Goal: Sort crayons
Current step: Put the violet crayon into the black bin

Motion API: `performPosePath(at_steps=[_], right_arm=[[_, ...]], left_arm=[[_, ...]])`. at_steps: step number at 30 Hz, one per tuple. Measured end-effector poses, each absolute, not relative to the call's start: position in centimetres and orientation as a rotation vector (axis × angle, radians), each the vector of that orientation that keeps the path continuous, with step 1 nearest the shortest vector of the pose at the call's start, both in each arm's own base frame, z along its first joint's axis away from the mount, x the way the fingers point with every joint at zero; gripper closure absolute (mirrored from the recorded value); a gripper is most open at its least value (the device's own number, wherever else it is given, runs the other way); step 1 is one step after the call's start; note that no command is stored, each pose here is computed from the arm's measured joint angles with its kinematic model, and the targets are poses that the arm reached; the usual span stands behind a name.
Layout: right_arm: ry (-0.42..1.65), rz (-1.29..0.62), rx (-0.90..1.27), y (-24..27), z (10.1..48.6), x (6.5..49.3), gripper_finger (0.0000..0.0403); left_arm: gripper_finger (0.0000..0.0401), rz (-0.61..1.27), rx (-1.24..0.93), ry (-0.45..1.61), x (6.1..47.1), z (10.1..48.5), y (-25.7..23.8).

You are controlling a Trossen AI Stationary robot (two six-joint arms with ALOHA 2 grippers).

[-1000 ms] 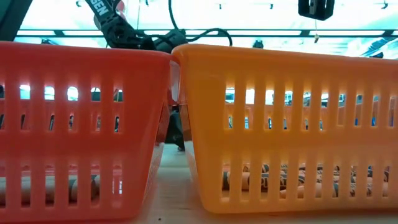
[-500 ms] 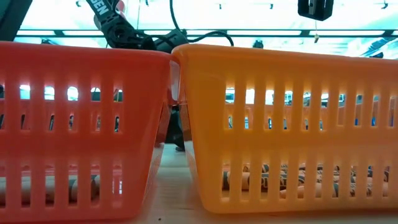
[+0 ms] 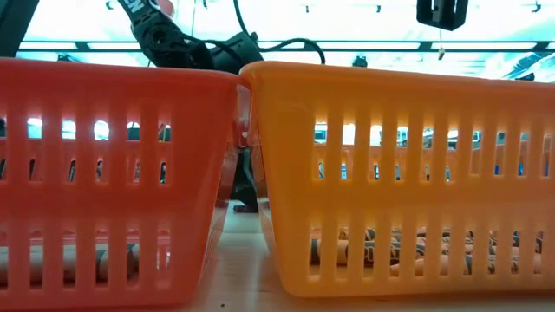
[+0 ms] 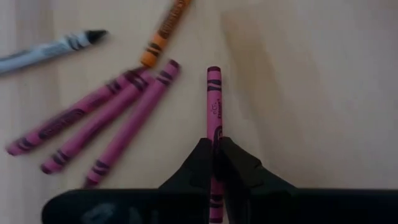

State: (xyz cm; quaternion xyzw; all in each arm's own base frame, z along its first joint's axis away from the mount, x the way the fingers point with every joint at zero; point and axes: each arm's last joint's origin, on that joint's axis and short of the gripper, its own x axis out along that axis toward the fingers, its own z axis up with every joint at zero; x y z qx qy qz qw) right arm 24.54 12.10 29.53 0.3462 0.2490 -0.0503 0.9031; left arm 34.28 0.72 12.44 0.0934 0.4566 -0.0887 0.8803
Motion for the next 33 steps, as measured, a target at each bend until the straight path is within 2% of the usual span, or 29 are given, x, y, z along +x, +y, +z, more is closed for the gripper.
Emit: performPosePath(at_steps=[12, 17, 21, 25, 29, 33], right_arm=[[0.627, -0.193, 0.658, 10.9, 28.4, 24.2, 0.0271], [0.628, -0.19, 0.585, 10.5, 28.4, 24.3, 0.0271], [0.638, -0.243, 0.545, 9.7, 28.1, 24.4, 0.0271], [0.666, -0.294, 0.531, 8.7, 27.8, 24.5, 0.0271], [0.664, -0.309, 0.512, 8.1, 27.8, 24.7, 0.0271], [0.659, -0.301, 0.479, 7.8, 27.8, 24.8, 0.027]], left_arm=[[0.038, -0.131, 0.119, 0.864, 33.7, 17.4, 0.4], [0.0378, -0.08, 0.014, 0.848, 32.7, 19.5, 0.4], [0.0377, -0.035, -0.148, 0.838, 31.4, 21.6, 0.3], [0.0377, -0.019, -0.452, 0.88, 29.9, 22.9, -0.1], [0.0376, -0.021, -0.765, 1.033, 28.3, 23.3, -1.0], [0.0376, -0.044, -0.865, 1.248, 26.5, 22.9, -3.1]])
